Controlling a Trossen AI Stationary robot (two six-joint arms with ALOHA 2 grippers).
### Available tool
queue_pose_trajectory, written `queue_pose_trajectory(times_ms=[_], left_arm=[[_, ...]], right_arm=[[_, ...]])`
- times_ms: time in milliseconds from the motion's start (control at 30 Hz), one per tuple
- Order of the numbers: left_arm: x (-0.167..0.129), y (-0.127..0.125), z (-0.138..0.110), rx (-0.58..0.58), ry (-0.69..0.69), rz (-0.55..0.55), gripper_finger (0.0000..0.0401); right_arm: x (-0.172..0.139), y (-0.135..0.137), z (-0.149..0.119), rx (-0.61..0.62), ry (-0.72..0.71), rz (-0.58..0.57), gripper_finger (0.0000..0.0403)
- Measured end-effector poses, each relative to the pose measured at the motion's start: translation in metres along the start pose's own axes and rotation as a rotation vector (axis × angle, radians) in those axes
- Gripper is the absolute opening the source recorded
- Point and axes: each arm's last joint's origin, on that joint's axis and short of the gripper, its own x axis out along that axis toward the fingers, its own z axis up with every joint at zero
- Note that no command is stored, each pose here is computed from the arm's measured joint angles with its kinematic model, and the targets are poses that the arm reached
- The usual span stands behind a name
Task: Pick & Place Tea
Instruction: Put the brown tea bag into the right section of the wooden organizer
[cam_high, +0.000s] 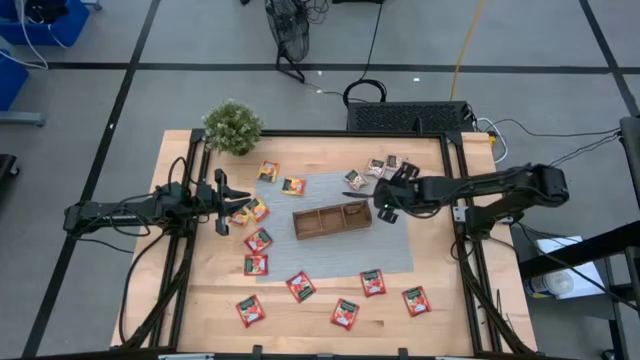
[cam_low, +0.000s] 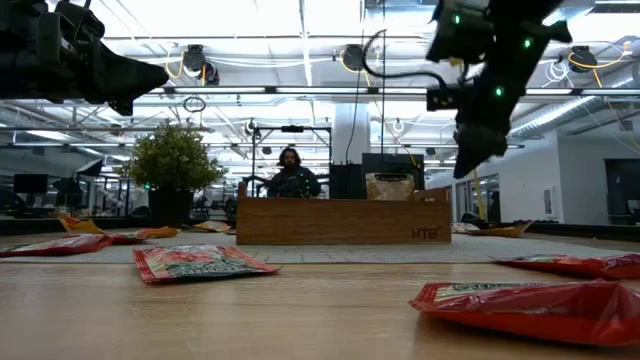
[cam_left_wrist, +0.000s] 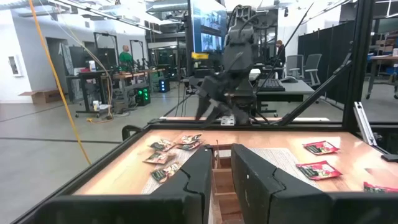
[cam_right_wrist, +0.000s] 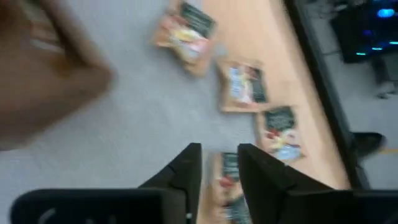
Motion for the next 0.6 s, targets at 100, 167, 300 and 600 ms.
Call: queue_pose_trajectory(times_ms=[100,167,300,600], left_arm=[[0.0,0.0,0.0,0.0,0.0,0.0,0.0067],[0.0,0.0,0.0,0.0,0.0,0.0,0.0067],[0.0,0.0,0.0,0.0,0.0,0.0,0.0067],[0.0,0.0,0.0,0.0,0.0,0.0,0.0067]], right_arm=[[0.015,-0.017,-0.002,0.071,0.009,-0.025,0.0126],[0.026,-0.032,-0.001,0.146,0.027,0.009,0.0134],[0.05,-0.069,0.0,0.281,0.038,0.145,0.0145],[0.086,-0.15,-0.039,0.712,0.136,0.223,0.018]])
